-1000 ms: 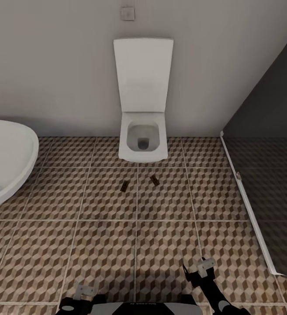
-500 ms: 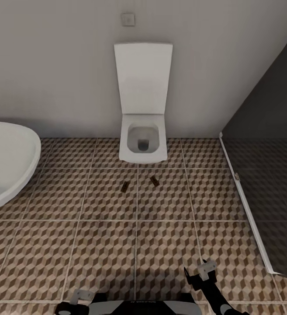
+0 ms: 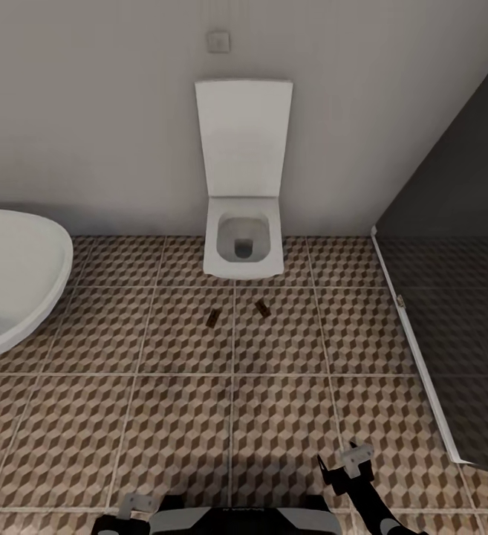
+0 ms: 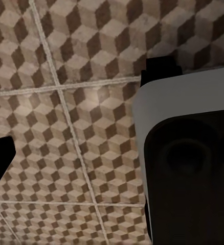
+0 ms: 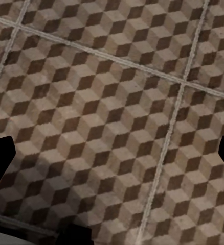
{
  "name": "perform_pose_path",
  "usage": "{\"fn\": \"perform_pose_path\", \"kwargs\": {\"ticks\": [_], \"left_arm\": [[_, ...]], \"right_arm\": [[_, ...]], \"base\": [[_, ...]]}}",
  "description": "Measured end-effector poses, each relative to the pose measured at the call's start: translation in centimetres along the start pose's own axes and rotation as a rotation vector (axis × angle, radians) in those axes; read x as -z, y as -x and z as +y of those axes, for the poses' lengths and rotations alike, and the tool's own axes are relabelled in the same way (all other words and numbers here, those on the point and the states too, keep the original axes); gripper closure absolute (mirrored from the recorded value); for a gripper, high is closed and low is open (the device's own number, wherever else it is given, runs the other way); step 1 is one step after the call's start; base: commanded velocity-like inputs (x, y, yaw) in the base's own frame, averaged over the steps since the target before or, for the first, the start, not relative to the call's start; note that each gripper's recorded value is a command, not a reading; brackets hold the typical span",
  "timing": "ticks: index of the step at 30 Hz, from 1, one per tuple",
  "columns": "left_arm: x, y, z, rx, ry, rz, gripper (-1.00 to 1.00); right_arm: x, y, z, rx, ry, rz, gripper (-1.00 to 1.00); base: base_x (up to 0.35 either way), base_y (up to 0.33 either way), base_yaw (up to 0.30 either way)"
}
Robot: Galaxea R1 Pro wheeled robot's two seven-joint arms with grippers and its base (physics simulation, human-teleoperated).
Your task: Take the four mousetraps from the cabinet in the bathroom and place them on the bathroom floor. Make sure all four end up on the same floor surface, and ensure that at least two of them are either under or directly next to the same bathroom sink.
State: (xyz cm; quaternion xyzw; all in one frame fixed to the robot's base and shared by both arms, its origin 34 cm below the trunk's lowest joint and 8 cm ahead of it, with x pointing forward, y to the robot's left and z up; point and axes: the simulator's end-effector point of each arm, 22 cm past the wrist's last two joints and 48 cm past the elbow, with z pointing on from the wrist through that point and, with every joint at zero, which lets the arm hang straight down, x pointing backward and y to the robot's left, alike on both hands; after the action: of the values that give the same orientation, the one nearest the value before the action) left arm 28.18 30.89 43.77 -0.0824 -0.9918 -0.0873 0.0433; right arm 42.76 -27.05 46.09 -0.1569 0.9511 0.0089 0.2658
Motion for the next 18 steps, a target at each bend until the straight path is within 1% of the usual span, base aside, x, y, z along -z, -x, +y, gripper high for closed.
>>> {"fn": "perform_pose_path", "kwargs": {"ticks": [18], "left_arm": [[2.3,-0.6,0.4,0.000,0.001,0.003,-1.00]], "right_arm": [[2.2,0.9,0.0,-0.001,0.000,0.002,-1.00]], "base": [[0.000,0.000,0.000]]}}
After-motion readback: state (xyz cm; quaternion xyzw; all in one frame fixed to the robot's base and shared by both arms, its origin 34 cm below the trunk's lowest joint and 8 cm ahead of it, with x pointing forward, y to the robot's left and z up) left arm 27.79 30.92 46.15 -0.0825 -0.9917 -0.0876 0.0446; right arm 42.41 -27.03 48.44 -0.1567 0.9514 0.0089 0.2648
